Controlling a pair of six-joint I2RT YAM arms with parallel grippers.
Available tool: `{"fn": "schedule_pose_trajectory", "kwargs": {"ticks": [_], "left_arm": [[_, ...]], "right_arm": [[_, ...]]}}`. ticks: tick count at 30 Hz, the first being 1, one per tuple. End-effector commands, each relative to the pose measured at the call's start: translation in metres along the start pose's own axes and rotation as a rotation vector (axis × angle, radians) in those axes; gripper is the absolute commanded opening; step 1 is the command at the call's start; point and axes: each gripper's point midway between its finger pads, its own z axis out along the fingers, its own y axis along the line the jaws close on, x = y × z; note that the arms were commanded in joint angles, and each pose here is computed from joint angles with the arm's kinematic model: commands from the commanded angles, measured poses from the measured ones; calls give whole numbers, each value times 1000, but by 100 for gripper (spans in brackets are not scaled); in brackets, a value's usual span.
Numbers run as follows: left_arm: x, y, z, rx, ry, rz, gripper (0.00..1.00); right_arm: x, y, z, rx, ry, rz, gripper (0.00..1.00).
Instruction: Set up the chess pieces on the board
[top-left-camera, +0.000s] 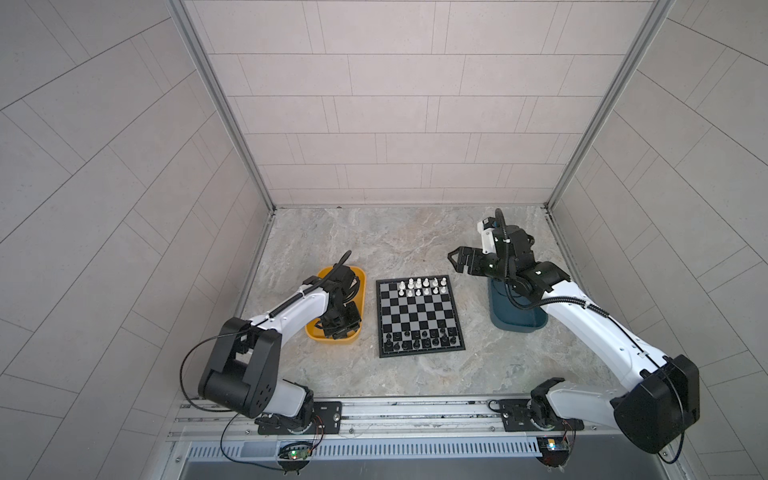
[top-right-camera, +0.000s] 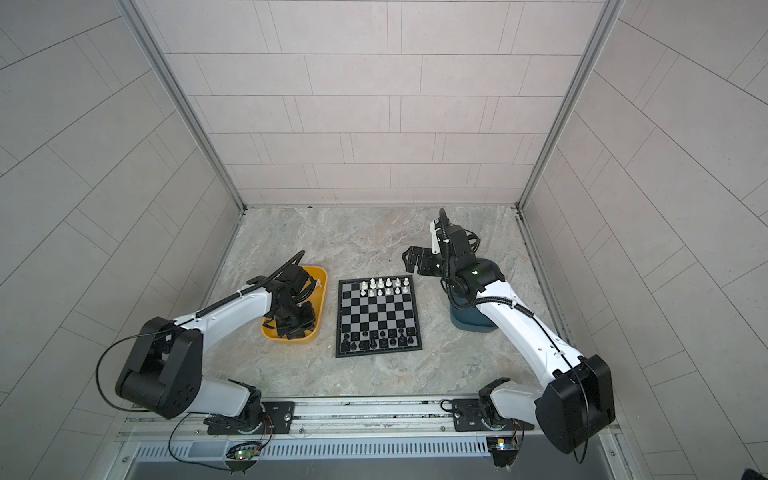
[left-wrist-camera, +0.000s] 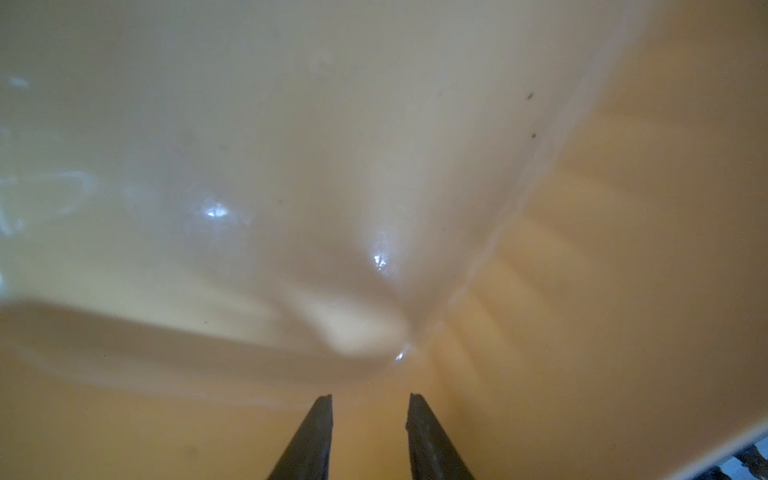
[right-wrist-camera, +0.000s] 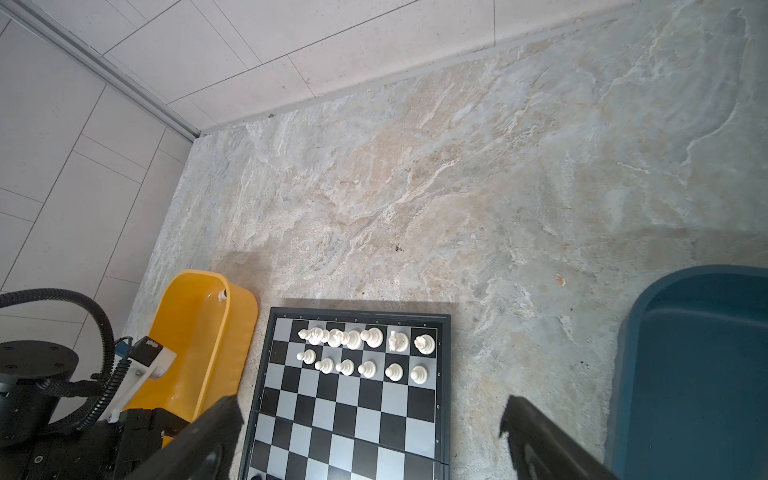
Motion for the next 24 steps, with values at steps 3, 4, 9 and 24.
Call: {"fn": "schedule_pose_trajectory", "kwargs": {"ticks": [3,4,9,24], "left_arm": [[-37,-3,-59,-57,-230,37,44],[-49,-4,-74,-86,-291,67,47],[-101,-12,-119,-172,-465,213,63],[-172,-16,-42,-243,-185,388,47]], "right_arm": [[4,1,-7,1,8,-7,99],[5,3,-7,-8,13,-6,99],[9,22,-5,-59,24,-36,99],[42,50,28,-128,177,-6,85]]}}
